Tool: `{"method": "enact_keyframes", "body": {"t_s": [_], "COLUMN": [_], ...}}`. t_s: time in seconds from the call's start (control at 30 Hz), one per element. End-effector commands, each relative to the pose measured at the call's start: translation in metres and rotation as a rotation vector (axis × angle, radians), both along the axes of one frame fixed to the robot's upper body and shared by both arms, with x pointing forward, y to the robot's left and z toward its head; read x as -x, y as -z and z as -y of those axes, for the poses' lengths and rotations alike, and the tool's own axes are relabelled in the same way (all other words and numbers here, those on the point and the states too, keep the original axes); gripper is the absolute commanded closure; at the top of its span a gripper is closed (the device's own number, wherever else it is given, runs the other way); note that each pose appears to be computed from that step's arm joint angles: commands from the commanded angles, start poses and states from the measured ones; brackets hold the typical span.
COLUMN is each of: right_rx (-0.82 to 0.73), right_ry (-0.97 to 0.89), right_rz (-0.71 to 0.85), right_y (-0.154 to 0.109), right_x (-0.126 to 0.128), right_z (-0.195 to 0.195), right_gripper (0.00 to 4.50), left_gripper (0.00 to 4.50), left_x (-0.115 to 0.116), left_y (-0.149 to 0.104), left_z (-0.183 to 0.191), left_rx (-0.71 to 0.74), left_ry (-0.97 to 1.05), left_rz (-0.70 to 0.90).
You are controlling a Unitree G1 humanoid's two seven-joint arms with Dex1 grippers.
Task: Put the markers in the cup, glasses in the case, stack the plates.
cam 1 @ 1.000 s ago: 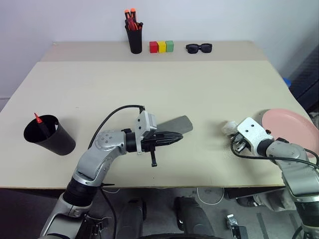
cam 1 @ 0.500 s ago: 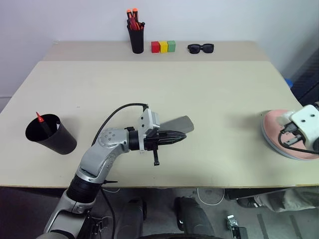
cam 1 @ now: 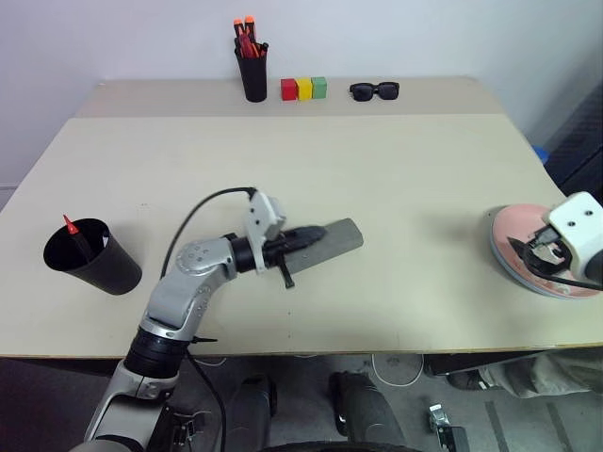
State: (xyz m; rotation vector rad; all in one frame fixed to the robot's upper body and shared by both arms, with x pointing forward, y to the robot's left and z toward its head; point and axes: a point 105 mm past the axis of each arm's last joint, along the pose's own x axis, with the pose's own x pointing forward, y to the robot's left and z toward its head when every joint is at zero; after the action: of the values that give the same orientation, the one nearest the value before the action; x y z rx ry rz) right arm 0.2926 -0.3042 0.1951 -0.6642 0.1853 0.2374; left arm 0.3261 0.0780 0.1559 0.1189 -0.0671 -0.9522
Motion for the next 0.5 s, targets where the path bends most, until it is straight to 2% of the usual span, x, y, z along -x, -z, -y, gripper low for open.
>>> {"method": "enact_keyframes", "body": {"t_s": [0.03,0.2,0.5], "right_rx": [-0.164,-0.286,-0.336], "right_ry": [-0.185,-0.336,-0.393], "right_rz": [0.049,-0.037,-0.072], "right_y": [-0.015,0.002,0.019], "right_x": [-0.005,-0.011,-0.037], "right_z": [-0.041,-0.072,-0.088], "right_gripper": [0.04,0.04,0.04], "left_gripper": [4.50,4.50,4.50], "left_x": [-0.009,-0.007,-0.001], "left_y": [-0.012,-0.015,-0.002], "left_z": [-0.034,-0.061,-0.077], "left_rx": [-0.004,-0.013,-0.082], "left_ry": [-0.197,-0.326,-0.394], "left_rz": [0.082,0.095,0.074]}}
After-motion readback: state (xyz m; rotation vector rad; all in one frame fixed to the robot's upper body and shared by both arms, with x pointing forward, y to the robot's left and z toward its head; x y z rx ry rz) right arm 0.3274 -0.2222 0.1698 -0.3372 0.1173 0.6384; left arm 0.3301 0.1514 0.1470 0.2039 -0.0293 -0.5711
